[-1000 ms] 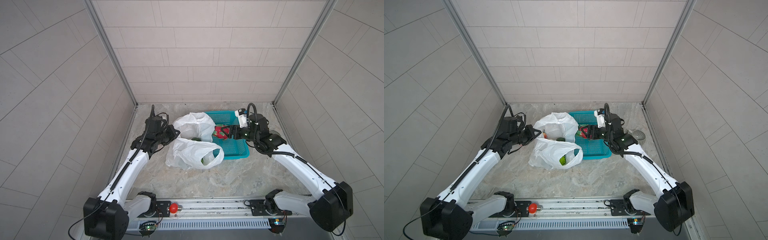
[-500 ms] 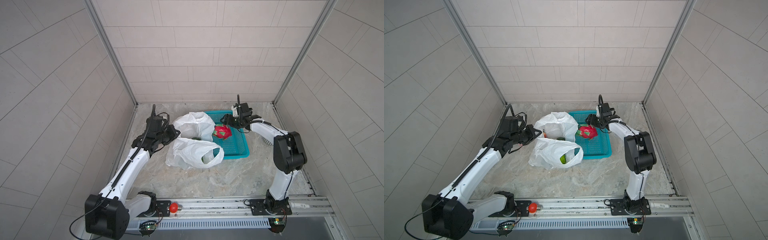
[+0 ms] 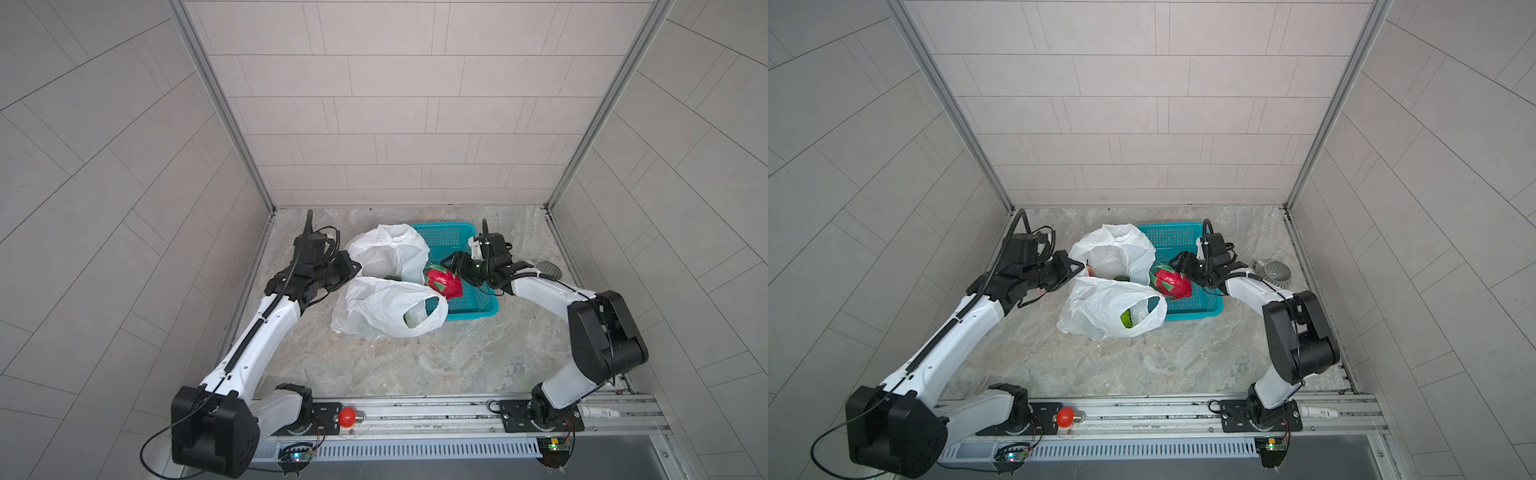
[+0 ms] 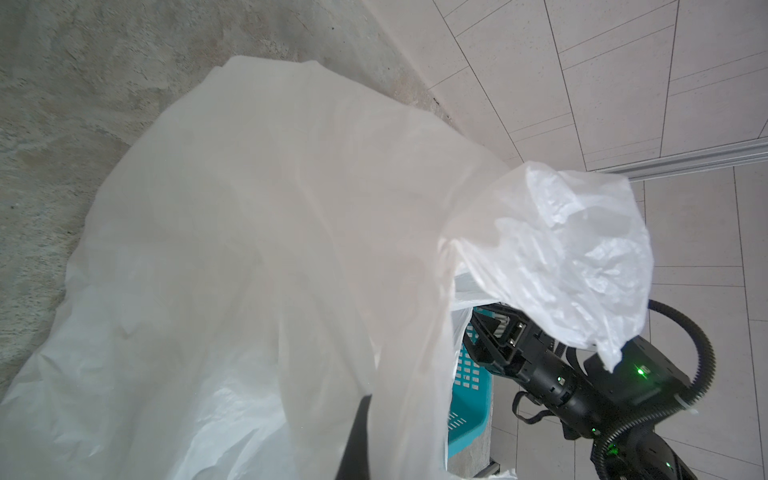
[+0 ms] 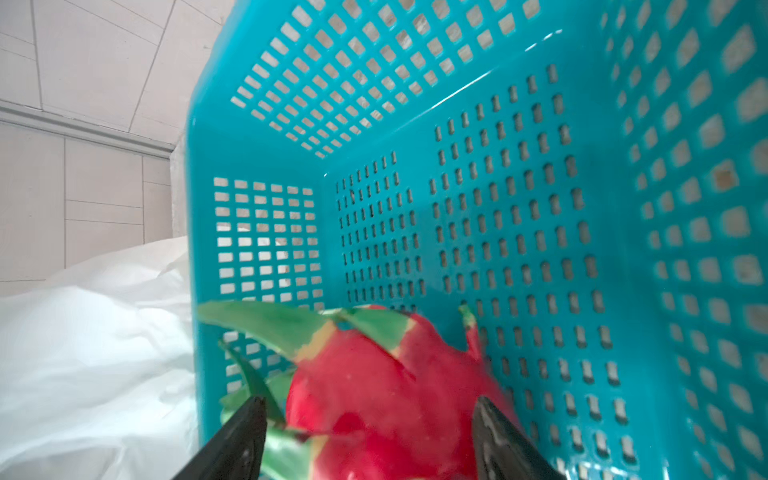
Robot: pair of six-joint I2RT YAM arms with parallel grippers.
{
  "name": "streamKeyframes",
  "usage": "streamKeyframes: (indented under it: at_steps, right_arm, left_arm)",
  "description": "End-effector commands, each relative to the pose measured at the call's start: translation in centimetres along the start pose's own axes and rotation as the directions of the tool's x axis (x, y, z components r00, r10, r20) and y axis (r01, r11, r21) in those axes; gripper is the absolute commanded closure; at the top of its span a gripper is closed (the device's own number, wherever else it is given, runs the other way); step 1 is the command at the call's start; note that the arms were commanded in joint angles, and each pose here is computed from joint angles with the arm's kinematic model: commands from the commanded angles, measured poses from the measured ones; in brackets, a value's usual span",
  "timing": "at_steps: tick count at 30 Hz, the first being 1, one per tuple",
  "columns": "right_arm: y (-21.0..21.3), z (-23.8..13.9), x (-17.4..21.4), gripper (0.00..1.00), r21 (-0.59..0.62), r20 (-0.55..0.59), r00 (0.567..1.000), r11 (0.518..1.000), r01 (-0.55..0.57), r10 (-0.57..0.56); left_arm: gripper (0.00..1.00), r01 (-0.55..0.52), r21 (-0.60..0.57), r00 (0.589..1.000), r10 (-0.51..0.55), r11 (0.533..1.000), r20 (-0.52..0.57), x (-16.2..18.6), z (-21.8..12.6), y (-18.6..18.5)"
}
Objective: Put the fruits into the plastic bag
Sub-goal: 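Move the right gripper back to the basket and grasp the dragon fruit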
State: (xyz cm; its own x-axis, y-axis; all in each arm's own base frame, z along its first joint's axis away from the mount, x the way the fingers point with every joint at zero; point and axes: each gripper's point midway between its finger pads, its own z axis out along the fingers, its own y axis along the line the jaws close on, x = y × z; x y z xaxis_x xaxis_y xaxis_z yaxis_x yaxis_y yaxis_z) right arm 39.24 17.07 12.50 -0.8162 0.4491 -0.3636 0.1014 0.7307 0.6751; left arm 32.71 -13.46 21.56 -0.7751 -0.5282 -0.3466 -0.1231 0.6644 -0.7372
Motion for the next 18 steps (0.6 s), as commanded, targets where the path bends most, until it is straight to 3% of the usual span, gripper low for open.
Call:
streamKeyframes:
  at_steps: [1,5,11,18]
  right_arm:
    - [0.3,-2.3,-0.4,0.21,0.054,0.039,0.998,0.997,0.054,-0.056]
    - [-0.3,-3.3,1.1,0.17,0.159,-0.053,0.978,0.966,0.206,-0.2]
    - [-0.9,-2.7,3.1,0.14,0.29,-0.226,0.886,0.841,0.457,-0.404]
    - [-1.4,-0.6,2.9,0.14,0.346,-0.3,0.842,0.771,0.535,-0.449]
  left_arm:
    - [1.0,-0.02,0.008,1.0,0.02,1.0,0.014,-0.5,-0.4,-0.5]
    - [1.0,-0.019,0.01,1.0,0.019,1.0,0.017,-0.4,-0.5,-0.5]
    - [1.0,-0.006,0.017,1.0,0.006,1.0,0.015,-0.5,-0.2,-0.6]
    - [1.0,-0.008,0.016,1.0,0.008,1.0,0.018,-0.5,-0.4,-0.6]
